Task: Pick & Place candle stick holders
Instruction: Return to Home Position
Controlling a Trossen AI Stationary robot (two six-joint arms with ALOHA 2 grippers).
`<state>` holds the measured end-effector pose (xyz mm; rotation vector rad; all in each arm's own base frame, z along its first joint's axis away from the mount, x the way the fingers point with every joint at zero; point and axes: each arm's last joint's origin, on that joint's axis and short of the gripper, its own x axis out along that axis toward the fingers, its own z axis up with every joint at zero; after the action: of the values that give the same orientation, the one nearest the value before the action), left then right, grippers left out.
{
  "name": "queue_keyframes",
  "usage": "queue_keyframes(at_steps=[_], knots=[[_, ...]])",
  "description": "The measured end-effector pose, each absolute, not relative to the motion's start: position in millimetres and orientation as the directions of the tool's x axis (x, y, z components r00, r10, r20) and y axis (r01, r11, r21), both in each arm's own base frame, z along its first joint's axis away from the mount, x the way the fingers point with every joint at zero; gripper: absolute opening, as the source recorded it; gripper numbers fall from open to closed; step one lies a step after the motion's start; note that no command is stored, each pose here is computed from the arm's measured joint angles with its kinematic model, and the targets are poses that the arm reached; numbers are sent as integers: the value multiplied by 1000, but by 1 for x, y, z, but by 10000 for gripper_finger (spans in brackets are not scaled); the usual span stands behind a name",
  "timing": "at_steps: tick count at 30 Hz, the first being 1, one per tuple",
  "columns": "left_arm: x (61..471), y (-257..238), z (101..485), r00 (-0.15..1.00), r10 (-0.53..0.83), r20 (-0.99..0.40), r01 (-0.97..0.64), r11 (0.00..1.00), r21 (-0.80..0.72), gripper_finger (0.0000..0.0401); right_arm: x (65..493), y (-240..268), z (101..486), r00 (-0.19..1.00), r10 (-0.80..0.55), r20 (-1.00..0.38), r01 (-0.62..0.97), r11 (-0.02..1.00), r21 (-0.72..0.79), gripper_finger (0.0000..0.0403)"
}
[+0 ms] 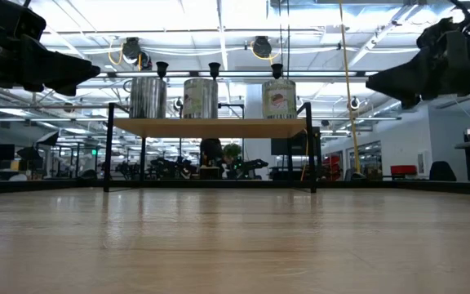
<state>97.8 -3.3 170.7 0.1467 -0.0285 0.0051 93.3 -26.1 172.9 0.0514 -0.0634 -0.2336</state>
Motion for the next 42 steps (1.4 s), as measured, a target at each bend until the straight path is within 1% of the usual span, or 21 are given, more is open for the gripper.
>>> queue_keyframes(at_steps=[4, 42], knots=[[98, -3, 171, 1000, 3, 29, -7, 989, 146, 129, 93, -26, 173, 971, -233, 61, 226, 969, 96, 105], [98, -3, 171, 1000, 3, 30, -7, 989, 146, 129, 93, -26, 173, 971, -232, 61, 227, 970, 82, 105]])
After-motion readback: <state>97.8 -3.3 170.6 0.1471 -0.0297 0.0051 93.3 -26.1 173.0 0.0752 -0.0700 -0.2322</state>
